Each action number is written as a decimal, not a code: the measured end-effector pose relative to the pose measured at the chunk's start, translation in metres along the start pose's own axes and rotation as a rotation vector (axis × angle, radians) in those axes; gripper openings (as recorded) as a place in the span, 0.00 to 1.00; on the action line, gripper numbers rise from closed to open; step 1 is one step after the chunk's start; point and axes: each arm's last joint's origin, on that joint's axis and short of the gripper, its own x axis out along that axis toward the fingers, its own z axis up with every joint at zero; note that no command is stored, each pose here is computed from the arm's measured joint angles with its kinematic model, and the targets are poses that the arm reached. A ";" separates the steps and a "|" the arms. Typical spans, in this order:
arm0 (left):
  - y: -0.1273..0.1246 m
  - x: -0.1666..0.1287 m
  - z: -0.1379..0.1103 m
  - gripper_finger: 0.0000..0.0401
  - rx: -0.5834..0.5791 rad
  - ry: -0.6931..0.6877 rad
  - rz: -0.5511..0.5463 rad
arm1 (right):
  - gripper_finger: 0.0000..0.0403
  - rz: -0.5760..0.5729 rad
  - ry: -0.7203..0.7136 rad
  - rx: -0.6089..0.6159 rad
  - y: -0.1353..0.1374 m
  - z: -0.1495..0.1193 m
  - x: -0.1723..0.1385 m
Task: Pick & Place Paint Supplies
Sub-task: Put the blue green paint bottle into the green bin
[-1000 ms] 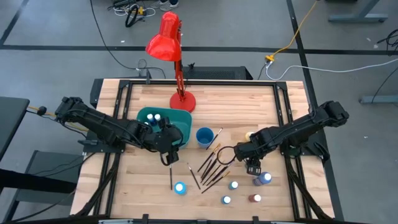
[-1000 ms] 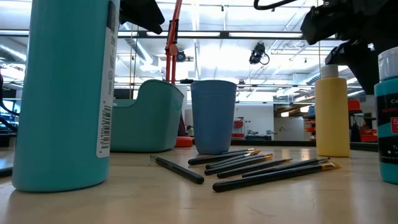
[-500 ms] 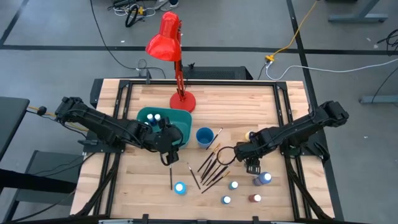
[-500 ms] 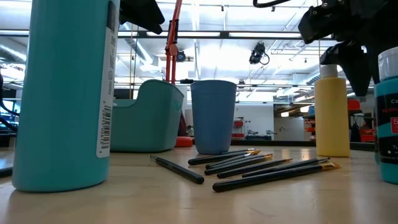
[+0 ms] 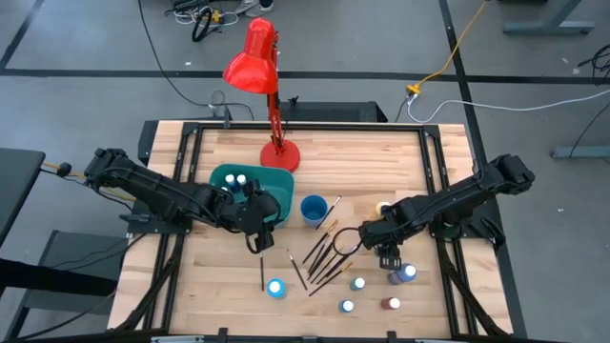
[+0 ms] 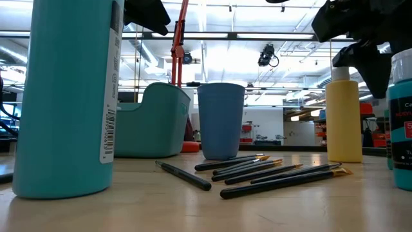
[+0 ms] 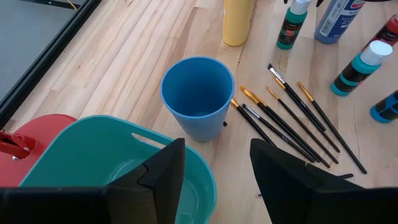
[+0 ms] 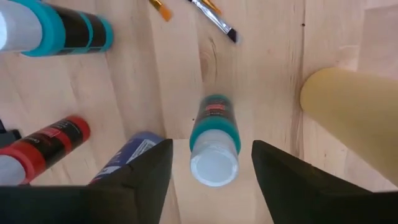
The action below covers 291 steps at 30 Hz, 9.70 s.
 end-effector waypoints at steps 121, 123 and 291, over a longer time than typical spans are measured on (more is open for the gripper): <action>-0.001 0.000 0.000 0.48 0.027 0.012 -0.039 | 0.40 0.024 -0.474 -0.378 0.008 0.151 -0.013; -0.001 0.000 0.000 0.48 0.027 0.016 -0.048 | 0.40 0.005 -0.456 -0.380 0.007 0.158 -0.004; -0.016 0.024 0.010 0.33 0.229 0.114 -0.171 | 0.46 0.125 -0.850 -0.405 0.007 -0.008 -0.027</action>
